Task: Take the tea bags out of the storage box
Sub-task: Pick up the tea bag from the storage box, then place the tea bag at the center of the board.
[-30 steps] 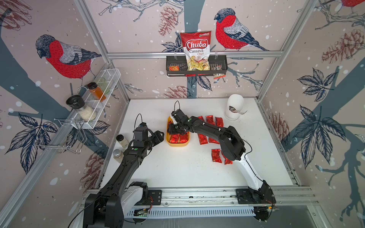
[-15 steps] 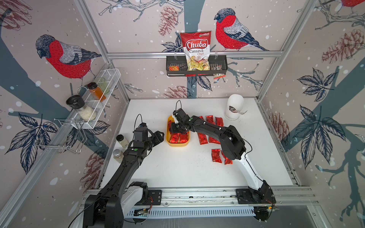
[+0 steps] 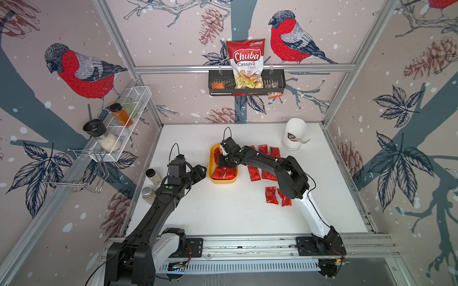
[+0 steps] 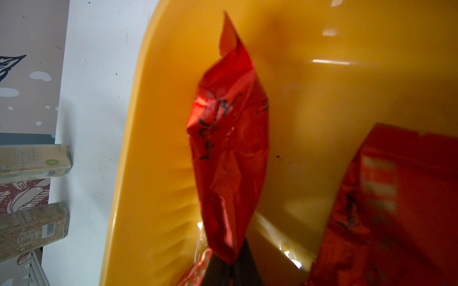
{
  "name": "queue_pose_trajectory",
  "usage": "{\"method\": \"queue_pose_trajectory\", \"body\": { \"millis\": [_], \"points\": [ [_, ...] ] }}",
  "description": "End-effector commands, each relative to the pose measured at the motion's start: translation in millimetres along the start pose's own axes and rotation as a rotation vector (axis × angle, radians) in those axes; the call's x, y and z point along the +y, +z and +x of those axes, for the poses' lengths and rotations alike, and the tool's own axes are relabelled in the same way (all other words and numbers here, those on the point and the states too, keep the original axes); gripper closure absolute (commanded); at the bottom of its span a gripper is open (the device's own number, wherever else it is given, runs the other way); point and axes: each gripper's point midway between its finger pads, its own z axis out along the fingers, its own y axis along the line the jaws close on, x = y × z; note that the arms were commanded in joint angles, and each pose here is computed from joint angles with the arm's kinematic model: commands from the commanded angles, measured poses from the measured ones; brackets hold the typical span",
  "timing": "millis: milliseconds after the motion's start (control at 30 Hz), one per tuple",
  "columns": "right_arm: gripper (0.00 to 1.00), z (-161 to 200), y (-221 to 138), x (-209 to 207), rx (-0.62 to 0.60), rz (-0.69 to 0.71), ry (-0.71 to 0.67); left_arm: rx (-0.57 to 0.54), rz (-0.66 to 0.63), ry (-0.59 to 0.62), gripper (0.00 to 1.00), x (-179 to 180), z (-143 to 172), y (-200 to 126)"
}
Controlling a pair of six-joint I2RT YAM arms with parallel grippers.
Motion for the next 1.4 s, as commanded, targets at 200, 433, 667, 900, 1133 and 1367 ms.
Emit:
{"method": "queue_pose_trajectory", "body": {
  "millis": [200, 433, 667, 900, 1133, 1367],
  "points": [
    [1.0, -27.6, -65.6, 41.2, -0.147, -0.139, -0.024, -0.014, 0.027, 0.027, 0.31, -12.4, -9.4, -8.2],
    [1.0, 3.7, -131.3, 39.3, -0.186, -0.188, 0.006, -0.037, 0.057, 0.056, 0.34, -30.0, -14.8, -22.5],
    [1.0, 85.5, -183.3, 1.3, -0.19, -0.205, 0.133, -0.007, 0.115, 0.09, 0.35, -63.9, 8.8, -19.3],
    [1.0, 160.9, -192.0, -44.6, -0.179, -0.177, 0.283, -0.003, 0.141, 0.085, 0.35, -71.5, 20.4, -19.7],
    [1.0, 185.8, -191.3, -62.6, -0.18, -0.164, 0.365, -0.011, 0.142, 0.09, 0.35, -71.6, 21.0, -26.8],
    [1.0, 204.9, -180.7, -72.9, -0.156, -0.16, 0.431, -0.009, 0.137, 0.088, 0.35, -67.4, 24.6, -27.1]
  ]
}}
